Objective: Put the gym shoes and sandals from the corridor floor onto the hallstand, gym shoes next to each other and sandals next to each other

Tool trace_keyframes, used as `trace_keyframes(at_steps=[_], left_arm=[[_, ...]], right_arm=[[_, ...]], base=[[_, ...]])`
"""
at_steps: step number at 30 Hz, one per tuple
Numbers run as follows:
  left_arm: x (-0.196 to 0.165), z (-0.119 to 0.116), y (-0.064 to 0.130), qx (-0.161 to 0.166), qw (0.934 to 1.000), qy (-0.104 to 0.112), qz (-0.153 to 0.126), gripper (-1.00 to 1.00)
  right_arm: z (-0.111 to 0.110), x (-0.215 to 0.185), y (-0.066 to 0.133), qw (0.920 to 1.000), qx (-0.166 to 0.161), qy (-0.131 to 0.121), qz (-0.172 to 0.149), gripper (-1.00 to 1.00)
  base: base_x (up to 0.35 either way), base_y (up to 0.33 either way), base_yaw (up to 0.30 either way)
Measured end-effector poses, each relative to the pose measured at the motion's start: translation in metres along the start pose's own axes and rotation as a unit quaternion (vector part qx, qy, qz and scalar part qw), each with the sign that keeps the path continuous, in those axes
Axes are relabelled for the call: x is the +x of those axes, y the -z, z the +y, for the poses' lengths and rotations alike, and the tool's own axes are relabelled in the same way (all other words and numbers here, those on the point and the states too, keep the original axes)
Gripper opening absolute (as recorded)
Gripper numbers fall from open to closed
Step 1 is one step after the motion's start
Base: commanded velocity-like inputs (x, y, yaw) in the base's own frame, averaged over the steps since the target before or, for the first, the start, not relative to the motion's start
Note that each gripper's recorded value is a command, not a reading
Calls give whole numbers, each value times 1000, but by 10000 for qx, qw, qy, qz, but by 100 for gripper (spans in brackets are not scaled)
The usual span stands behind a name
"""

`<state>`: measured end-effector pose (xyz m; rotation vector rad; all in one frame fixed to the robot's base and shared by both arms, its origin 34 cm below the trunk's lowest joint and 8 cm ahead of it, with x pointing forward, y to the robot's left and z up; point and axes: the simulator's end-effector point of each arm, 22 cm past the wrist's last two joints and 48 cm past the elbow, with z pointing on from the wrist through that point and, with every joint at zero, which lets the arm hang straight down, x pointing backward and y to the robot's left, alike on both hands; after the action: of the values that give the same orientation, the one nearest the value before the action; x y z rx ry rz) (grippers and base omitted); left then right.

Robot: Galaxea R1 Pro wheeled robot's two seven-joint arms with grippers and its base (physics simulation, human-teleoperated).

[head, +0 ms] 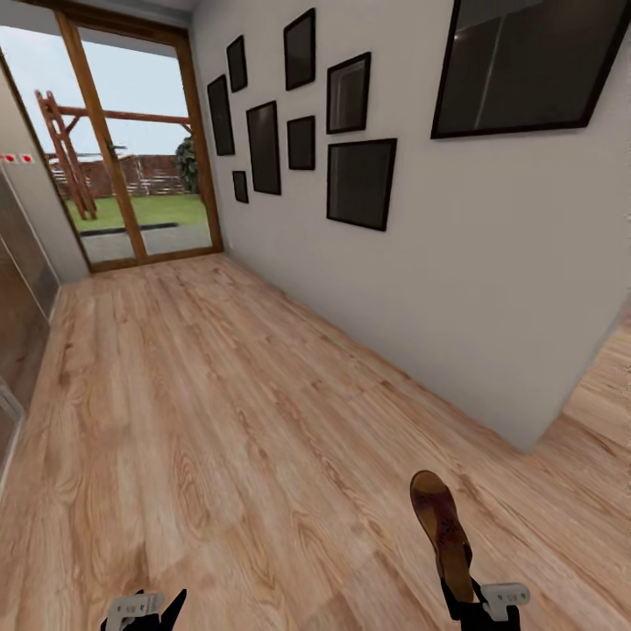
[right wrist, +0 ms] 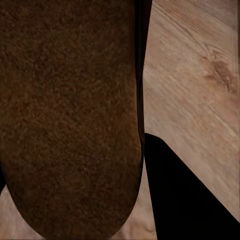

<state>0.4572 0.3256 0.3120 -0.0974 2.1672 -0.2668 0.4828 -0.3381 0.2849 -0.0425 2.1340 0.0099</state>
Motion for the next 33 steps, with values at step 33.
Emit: trace_keyframes(at_steps=[33], left_arm=[[-2, 0, 0, 0, 10000, -44, -62, 100]], right_arm=[[0, -1, 0, 10000, 2, -3, -6, -100]], base=[[294, 103, -263]])
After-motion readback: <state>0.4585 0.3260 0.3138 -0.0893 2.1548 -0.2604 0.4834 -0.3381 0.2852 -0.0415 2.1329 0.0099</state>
